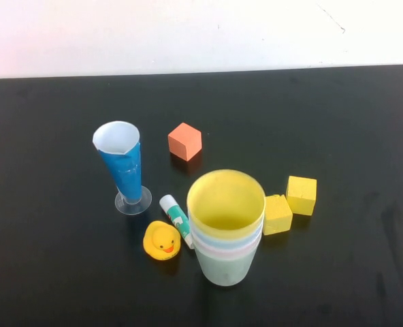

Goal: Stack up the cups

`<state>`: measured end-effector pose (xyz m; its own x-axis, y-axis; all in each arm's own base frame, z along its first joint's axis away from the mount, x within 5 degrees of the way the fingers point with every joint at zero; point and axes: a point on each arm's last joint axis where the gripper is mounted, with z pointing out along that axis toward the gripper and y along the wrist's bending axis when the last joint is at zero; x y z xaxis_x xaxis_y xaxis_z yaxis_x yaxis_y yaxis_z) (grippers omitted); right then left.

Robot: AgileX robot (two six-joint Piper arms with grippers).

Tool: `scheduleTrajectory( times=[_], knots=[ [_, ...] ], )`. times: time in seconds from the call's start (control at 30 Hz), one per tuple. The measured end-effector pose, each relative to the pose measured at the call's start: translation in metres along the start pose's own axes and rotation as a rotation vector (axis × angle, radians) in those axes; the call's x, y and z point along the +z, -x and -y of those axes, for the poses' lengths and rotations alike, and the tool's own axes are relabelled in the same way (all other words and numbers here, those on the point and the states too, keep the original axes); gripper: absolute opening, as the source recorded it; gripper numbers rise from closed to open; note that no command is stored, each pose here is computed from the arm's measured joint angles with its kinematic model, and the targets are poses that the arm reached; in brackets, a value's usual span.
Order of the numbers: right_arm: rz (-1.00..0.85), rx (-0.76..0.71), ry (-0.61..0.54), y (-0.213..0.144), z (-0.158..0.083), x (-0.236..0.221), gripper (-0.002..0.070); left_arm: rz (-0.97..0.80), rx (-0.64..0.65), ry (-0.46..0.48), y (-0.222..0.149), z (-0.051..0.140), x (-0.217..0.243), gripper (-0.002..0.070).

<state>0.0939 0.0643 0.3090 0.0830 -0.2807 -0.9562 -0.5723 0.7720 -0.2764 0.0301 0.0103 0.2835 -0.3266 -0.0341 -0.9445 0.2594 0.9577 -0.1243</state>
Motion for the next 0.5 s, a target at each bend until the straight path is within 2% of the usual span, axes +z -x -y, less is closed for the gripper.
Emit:
scheduleTrajectory(
  times=[0.5],
  knots=[
    [-0.029,0.004,0.011,-0.009,-0.0028,0.0011,-0.0001,0.0,0.0,0.0,-0.0002,-0.0001,-0.0002,0.0001]
  ],
)
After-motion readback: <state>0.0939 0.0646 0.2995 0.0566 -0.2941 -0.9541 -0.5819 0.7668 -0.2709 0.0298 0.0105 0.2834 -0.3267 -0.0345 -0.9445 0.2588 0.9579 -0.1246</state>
